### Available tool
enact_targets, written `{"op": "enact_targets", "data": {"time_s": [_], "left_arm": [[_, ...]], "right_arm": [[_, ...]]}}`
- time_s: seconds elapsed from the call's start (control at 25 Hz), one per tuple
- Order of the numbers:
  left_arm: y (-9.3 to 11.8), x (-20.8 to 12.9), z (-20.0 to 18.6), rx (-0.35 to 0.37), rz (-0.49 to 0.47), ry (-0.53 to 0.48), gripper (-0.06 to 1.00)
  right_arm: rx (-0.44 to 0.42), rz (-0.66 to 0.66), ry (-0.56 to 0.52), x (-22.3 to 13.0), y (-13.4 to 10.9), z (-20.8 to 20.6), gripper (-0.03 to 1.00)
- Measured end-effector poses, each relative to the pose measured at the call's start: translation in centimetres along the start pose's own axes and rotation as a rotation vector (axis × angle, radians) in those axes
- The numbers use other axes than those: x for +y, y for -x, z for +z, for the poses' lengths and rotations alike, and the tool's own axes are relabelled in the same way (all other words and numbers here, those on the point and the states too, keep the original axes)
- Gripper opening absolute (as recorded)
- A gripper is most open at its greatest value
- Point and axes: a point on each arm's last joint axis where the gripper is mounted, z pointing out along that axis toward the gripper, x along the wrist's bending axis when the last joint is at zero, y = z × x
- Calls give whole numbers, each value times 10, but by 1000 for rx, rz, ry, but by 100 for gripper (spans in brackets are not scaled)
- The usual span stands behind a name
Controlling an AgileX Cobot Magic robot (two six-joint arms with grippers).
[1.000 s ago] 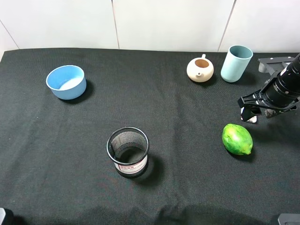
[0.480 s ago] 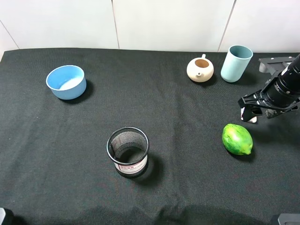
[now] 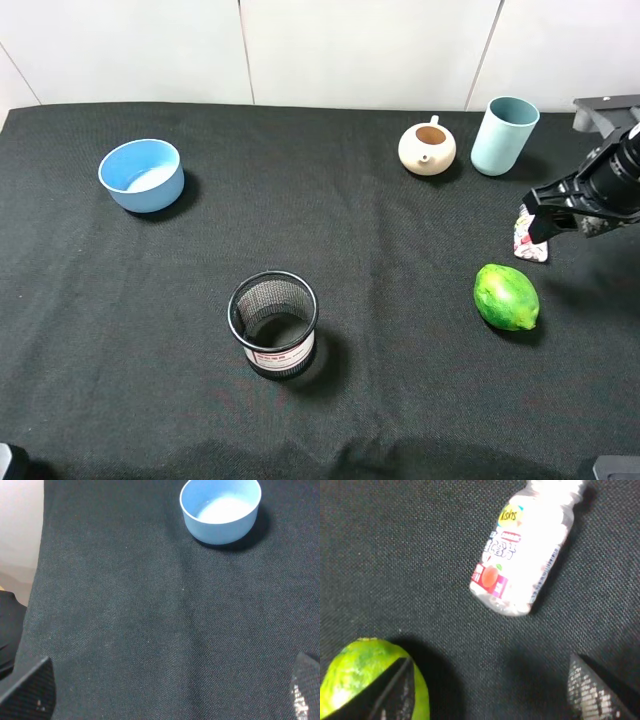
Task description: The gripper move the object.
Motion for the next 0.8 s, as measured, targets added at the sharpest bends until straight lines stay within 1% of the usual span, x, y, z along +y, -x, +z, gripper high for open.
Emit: {"op": "enact_targets", "data": {"time_s": [0.4, 0.8], "left_arm": [[0, 0, 0, 0, 0, 0, 99], [0, 0, 0, 0, 0, 0, 99]], "right_arm": [[9, -3, 20, -11, -3, -30, 48], [19, 7, 30, -30, -8, -64, 48]]}}
